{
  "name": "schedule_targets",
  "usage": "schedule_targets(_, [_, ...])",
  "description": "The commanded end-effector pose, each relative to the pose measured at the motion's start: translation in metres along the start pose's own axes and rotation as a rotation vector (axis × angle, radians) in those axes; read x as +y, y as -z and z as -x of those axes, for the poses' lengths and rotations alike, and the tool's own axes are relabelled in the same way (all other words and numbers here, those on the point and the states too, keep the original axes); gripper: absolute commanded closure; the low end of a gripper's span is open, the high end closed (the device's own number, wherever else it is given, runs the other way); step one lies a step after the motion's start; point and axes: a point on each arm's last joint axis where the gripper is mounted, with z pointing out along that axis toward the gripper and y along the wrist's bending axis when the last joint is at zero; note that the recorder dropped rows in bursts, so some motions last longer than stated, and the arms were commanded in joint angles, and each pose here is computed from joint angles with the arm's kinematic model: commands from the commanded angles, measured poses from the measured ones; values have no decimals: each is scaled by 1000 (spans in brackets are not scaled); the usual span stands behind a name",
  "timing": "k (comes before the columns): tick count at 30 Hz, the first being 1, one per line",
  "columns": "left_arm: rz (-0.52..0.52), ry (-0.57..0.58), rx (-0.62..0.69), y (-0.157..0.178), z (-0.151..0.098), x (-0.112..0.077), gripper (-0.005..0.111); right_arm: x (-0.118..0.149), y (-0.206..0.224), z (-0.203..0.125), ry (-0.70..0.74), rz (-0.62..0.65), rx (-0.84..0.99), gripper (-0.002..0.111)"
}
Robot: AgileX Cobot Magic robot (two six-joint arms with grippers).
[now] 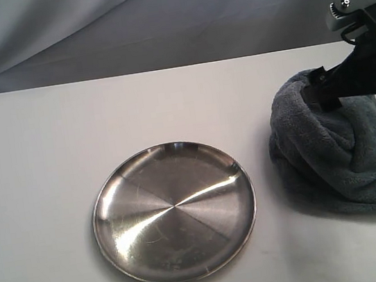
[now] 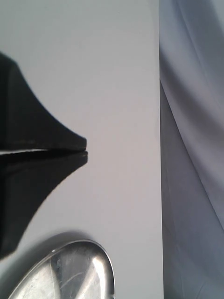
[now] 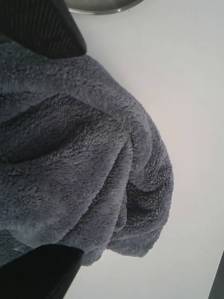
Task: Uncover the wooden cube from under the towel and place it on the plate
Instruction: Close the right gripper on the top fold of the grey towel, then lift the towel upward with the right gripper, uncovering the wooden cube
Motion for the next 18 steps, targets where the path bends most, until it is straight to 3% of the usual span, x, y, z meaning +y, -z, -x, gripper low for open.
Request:
schedule_targets(1, [0,5,-10,0,0,0,106,3,0,-5,56,19,37,3])
schedule_targets(10, [0,7,-10,0,0,0,106,40,-25,-9,241,106,80,3])
schedule_targets(18, [0,7,-10,0,0,0,106,44,-65,-16,158,70,50,6])
